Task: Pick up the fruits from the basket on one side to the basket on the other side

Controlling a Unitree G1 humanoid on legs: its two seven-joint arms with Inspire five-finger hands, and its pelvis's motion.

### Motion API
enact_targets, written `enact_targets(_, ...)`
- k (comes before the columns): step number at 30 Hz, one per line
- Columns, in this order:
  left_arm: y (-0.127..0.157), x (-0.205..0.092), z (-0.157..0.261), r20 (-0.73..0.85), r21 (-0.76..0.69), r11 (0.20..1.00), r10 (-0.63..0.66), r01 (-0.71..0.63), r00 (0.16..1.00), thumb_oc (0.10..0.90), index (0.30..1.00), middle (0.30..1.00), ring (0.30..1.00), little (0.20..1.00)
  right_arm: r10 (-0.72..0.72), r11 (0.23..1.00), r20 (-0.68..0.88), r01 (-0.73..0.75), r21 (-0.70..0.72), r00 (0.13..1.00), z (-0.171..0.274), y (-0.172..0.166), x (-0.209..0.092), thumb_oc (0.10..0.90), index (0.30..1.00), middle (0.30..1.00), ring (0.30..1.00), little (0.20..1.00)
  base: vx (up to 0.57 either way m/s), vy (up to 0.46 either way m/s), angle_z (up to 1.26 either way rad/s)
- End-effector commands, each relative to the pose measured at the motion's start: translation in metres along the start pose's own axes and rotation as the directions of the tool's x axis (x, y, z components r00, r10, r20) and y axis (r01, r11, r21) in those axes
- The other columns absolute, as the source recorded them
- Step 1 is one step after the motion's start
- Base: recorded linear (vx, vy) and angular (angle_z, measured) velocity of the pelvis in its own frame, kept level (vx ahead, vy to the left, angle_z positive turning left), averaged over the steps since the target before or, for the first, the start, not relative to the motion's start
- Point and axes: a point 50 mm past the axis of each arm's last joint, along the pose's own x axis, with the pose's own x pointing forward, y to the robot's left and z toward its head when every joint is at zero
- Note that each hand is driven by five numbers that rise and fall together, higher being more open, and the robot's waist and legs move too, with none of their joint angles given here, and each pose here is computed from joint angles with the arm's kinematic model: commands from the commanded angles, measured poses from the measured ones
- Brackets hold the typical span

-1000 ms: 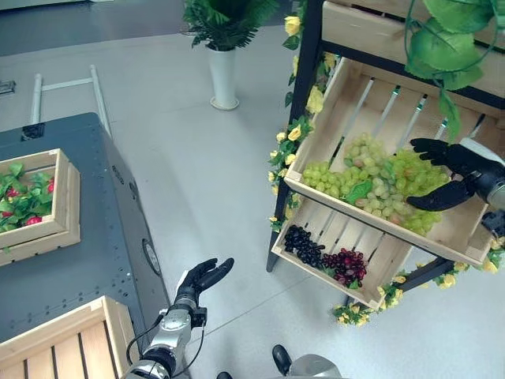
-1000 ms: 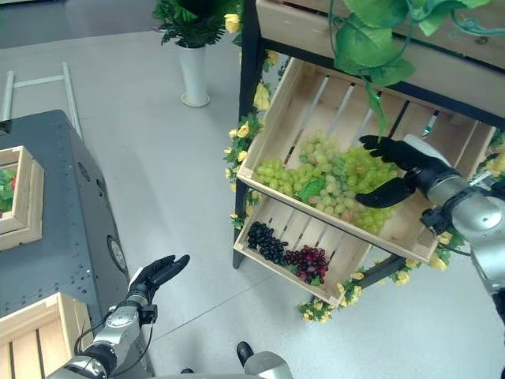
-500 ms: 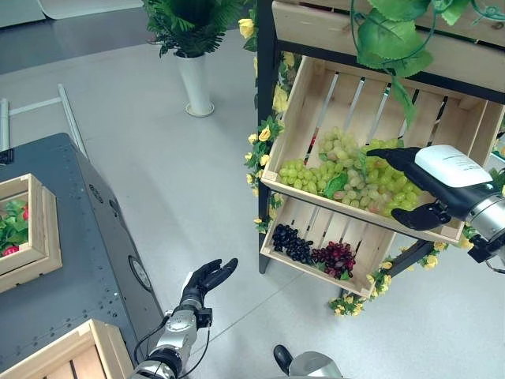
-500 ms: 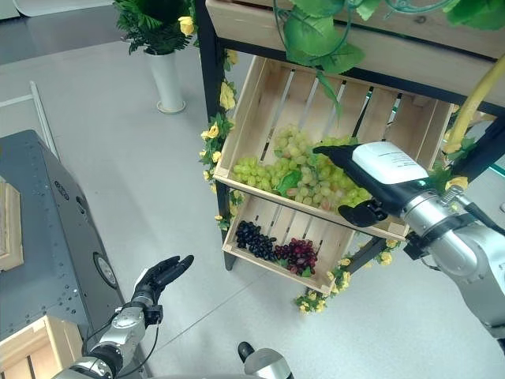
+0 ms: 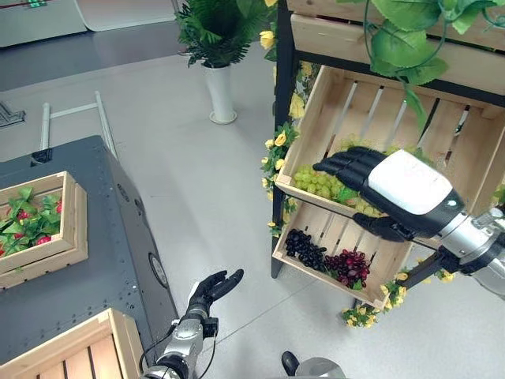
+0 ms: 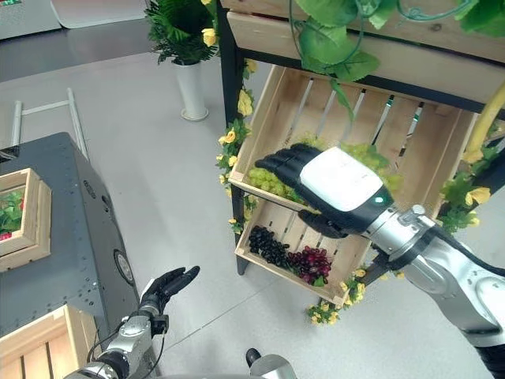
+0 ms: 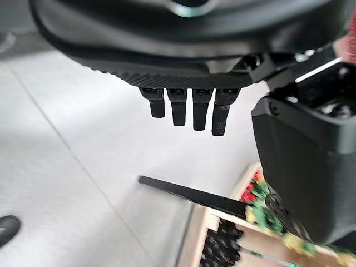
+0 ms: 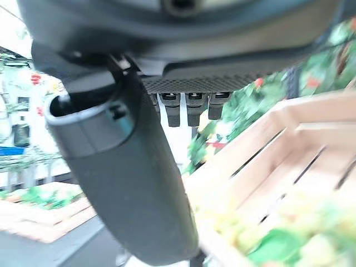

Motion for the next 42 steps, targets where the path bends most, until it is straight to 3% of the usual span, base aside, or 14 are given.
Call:
enact_targets(1, 0.008, 0.005, 0.018, 0.095, 0.089, 0.996, 0.012, -0.021, 0.995, 0.8, 0.9, 0.9, 0.9, 0.9, -0.195, 0.968, -0.002, 0.192, 0.161, 0.981, -0.003, -0.017, 0.016, 0.8, 0.9, 0.9, 0.9, 0.9, -0.02, -0.056, 0.17)
enact_targets(9, 0.004, -0.002, -0.004, 0.024, 0.14, 0.989, 0.036, -0.039, 0.999, 0.8, 0.9, 0.9, 0.9, 0.9, -0.124, 0.861, -0.003, 0.109, 0.497, 0.992, 0.008, 0.03, 0.034, 0.8, 0.9, 0.9, 0.9, 0.9, -0.04, -0.087, 0.11)
enact_targets(11, 0.007, -0.005, -0.011, 0.003, 0.164, 0.985, 0.053, -0.053, 0.999, 0.8, 0.9, 0.9, 0.9, 0.9, -0.093, 0.776, -0.016, 0.083, 0.625, 0.996, 0.013, 0.051, 0.041, 0.8, 0.9, 0.9, 0.9, 0.9, 0.0, -0.072, 0.11)
enact_targets(16, 0.009, -0.01, -0.022, -0.023, 0.174, 0.983, 0.072, -0.067, 0.997, 0.8, 0.9, 0.9, 0.9, 0.9, 0.007, 0.642, -0.05, 0.034, 0.766, 0.999, 0.026, 0.098, 0.048, 0.8, 0.9, 0.9, 0.9, 0.9, 0.0, -0.068, 0.19)
enact_targets(23, 0.005, -0.014, -0.034, -0.08, 0.194, 0.978, 0.091, -0.074, 0.993, 0.8, 0.9, 0.9, 0.9, 0.9, 0.229, 0.513, -0.091, -0.04, 0.857, 0.969, 0.039, 0.164, 0.048, 0.8, 0.9, 0.9, 0.9, 0.9, 0.01, -0.05, 0.19)
enact_targets(28, -0.001, -0.015, -0.037, -0.096, 0.205, 0.977, 0.074, -0.053, 0.993, 0.8, 0.9, 0.9, 0.9, 0.9, 0.38, 0.477, -0.155, -0.049, 0.878, 0.912, 0.043, 0.203, 0.036, 0.8, 0.9, 0.9, 0.9, 0.9, 0.01, -0.043, 0.15)
enact_targets(31, -0.004, -0.015, -0.038, -0.099, 0.198, 0.979, 0.072, -0.051, 0.992, 0.8, 0.9, 0.9, 0.9, 0.9, 0.463, 0.45, -0.216, -0.018, 0.893, 0.86, 0.042, 0.225, 0.025, 0.8, 0.9, 0.9, 0.9, 0.9, 0.02, -0.035, 0.1)
enact_targets(34, -0.011, -0.017, -0.04, -0.086, 0.191, 0.981, 0.044, -0.027, 0.995, 0.8, 0.9, 0.9, 0.9, 0.9, 0.595, 0.356, -0.266, 0.048, 0.933, 0.758, 0.045, 0.259, 0.004, 0.8, 0.9, 0.9, 0.9, 0.9, 0.03, -0.031, 0.1)
enact_targets(42, -0.022, -0.023, -0.047, -0.078, 0.242, 0.968, -0.054, 0.072, 0.995, 0.8, 0.9, 0.9, 0.9, 0.9, 0.725, 0.232, -0.288, 0.172, 0.957, 0.625, 0.054, 0.298, -0.033, 0.8, 0.9, 0.9, 0.9, 0.9, 0.02, -0.025, 0.15)
